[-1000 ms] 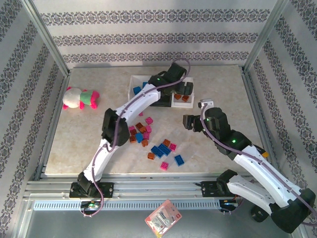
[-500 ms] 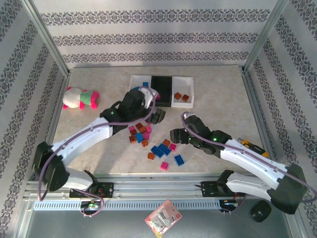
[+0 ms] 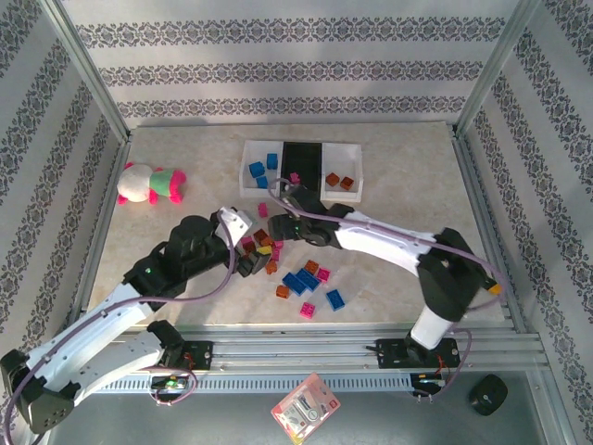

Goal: Sort the legos into containers by color
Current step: Pick up the lego from the center of the table.

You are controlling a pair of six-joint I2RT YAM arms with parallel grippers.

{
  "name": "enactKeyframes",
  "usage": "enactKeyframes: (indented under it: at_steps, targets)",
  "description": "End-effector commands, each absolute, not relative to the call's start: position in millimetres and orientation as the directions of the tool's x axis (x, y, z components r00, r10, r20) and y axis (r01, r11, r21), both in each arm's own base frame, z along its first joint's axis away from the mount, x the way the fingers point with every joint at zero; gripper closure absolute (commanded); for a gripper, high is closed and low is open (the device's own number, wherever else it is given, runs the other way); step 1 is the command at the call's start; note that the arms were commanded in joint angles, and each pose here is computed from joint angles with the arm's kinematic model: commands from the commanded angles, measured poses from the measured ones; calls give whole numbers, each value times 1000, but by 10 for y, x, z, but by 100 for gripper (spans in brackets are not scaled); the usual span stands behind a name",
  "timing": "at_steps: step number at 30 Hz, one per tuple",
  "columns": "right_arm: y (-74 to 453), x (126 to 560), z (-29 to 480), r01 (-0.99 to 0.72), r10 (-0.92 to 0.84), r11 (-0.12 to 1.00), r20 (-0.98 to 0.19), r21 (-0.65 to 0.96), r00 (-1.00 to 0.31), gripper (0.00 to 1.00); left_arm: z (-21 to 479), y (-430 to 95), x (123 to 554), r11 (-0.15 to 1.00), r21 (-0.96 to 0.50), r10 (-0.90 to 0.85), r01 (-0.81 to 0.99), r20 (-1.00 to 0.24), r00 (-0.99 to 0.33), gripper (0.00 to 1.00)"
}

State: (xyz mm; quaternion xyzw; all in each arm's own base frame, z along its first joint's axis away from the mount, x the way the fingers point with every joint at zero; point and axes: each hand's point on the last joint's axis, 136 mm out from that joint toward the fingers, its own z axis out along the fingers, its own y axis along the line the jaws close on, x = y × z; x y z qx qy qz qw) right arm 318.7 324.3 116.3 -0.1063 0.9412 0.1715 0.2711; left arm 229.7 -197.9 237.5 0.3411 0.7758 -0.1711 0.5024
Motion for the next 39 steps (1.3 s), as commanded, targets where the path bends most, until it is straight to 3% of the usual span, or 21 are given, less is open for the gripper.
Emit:
enactKeyframes:
  at_steps: [1,11,28,39]
  targets:
    - [3443,3287,1085,-349,-180,908,-535,232,-825,24,2145,-1837,2177,701,98,414,706,-862,-292,1]
    - [3500,3599,561,-403,-346,914,-420,52,-839,40,2010,-1748,2075,695,116,430,710,-858,-281,1]
    - [3352,3732,191,-364,-337,931,-329,22,-882,44,1883,-1779,2034,683,86,426,726,-854,-300,1]
    - [3345,3779,457,-350,-315,936,-372,29,-873,70,1833,-1771,2138,764,-25,297,645,-874,-385,1]
